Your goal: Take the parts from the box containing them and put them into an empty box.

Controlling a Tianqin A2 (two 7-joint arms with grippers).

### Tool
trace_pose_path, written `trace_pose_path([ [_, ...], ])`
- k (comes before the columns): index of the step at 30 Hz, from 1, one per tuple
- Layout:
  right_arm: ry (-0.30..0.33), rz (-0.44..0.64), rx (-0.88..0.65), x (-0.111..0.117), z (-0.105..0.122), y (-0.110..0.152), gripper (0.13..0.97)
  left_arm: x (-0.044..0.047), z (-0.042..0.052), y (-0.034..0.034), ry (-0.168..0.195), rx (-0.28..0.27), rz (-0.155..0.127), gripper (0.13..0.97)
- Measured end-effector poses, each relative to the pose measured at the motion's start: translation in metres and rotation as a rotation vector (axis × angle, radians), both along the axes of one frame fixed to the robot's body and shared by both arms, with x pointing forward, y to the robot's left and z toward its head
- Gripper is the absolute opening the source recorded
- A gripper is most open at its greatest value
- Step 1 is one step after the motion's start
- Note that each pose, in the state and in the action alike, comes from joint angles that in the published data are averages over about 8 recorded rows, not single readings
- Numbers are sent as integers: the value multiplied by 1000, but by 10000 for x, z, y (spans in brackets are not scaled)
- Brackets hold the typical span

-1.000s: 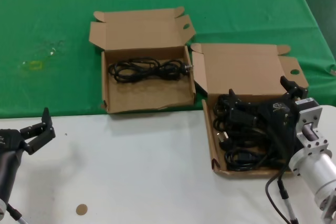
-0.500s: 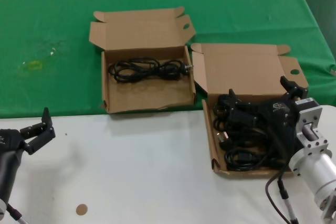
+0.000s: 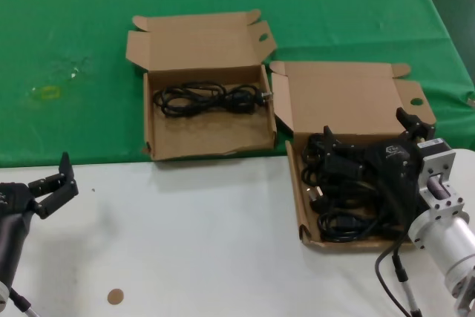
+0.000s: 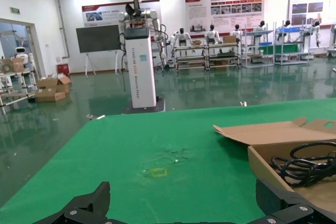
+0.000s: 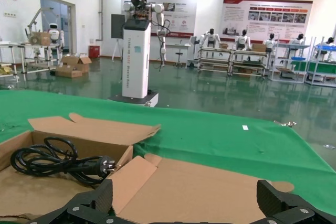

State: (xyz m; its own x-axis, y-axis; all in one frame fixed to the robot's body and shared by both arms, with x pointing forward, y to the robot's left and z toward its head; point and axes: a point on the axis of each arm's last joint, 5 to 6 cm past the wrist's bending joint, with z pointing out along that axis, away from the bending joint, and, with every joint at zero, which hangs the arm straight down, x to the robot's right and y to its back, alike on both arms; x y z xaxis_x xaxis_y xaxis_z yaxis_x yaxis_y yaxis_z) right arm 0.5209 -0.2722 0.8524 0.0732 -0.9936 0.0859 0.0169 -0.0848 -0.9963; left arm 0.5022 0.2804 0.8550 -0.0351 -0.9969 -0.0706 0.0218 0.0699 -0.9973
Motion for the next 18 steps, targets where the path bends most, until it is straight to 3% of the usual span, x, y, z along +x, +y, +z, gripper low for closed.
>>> trace_pose_path([
  [18, 0, 0, 0, 0, 0, 0, 966, 0, 0, 0, 0, 0, 0, 966],
])
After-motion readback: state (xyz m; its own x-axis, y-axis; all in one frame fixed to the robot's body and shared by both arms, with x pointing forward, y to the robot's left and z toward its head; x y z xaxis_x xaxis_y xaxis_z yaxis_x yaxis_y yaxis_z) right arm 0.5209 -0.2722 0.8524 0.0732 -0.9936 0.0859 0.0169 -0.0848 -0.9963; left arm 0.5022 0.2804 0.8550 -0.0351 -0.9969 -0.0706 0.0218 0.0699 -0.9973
